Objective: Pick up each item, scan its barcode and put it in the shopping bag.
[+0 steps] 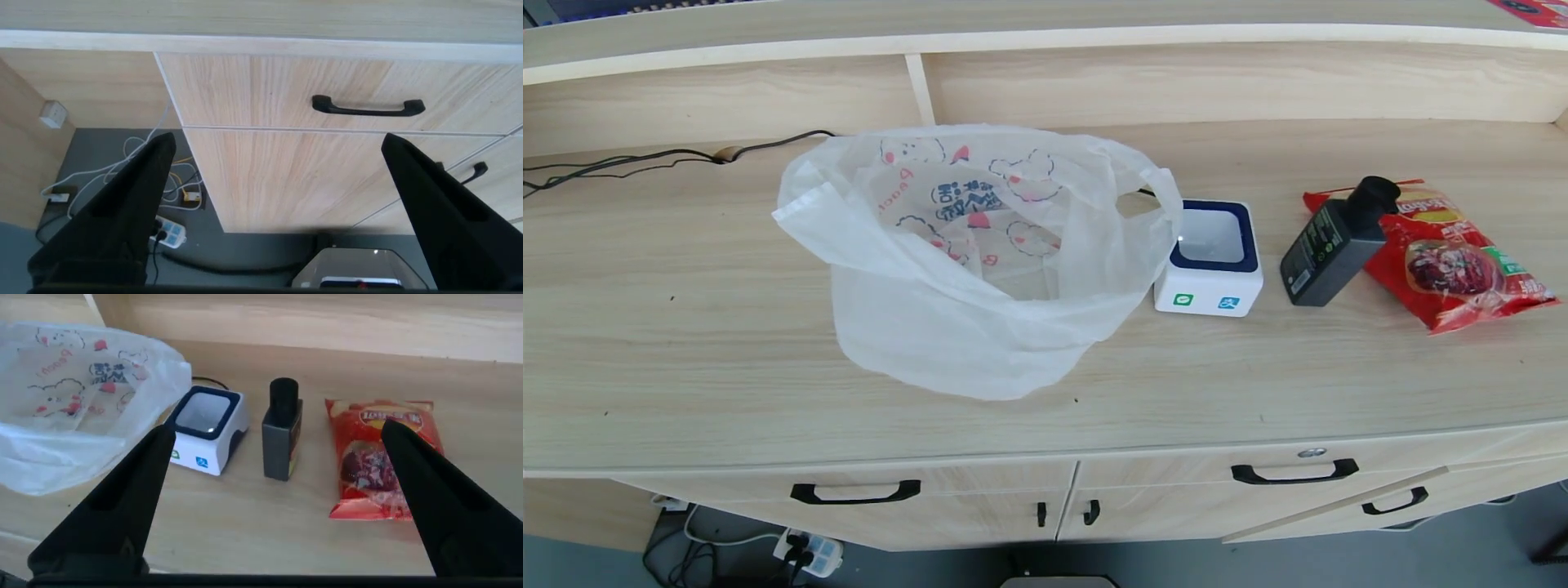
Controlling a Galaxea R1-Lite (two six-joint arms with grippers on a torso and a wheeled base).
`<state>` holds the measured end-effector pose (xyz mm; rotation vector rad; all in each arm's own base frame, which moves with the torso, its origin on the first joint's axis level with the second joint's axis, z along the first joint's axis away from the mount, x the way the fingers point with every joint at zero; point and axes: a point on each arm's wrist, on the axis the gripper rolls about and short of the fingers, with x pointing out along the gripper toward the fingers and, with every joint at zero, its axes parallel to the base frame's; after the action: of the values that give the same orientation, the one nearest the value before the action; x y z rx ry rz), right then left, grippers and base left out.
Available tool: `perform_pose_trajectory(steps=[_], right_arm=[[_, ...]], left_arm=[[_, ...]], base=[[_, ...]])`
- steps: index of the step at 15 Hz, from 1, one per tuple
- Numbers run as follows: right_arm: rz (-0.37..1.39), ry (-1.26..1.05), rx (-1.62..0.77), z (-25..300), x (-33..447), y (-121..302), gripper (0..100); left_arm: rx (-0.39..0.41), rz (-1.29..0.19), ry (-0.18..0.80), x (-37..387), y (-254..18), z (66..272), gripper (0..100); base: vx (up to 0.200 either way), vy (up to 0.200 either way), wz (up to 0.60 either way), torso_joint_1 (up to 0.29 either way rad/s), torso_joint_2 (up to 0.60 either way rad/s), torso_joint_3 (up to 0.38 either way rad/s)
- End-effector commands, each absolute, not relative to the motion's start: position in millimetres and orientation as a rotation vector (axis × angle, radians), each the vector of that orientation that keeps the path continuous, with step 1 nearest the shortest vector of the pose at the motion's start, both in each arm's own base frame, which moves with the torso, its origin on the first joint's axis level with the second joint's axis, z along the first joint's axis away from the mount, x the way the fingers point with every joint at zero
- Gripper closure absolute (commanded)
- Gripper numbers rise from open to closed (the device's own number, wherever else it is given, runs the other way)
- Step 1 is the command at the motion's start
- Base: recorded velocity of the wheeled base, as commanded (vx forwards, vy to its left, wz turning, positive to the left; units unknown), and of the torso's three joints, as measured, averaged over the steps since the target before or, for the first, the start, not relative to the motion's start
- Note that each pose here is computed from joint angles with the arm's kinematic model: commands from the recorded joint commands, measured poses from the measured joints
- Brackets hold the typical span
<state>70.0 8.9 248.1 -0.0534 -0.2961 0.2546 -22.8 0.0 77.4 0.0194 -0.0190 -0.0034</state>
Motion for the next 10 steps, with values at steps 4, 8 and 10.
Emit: perform_pose_trajectory(steps=[4, 8, 10], right_arm=[[0.386, -0.29, -0.01, 215, 211, 45, 0], [0.381, -0.267, -0.045, 207, 207, 46, 0], [0.375, -0.255, -0.047, 205, 212, 47, 0]], left_arm=[[0.02, -0.003, -0.018, -23, 0, 78, 0], [0.02, -0.003, -0.018, -23, 0, 78, 0], [0.02, -0.003, -0.018, -23, 0, 78, 0]], base=[[0.0, 0.0, 0.0, 0.0, 0.0, 0.0], [0.0, 0.0, 0.0, 0.0, 0.0, 0.0], [0.0, 0.0, 0.0, 0.0, 0.0, 0.0]])
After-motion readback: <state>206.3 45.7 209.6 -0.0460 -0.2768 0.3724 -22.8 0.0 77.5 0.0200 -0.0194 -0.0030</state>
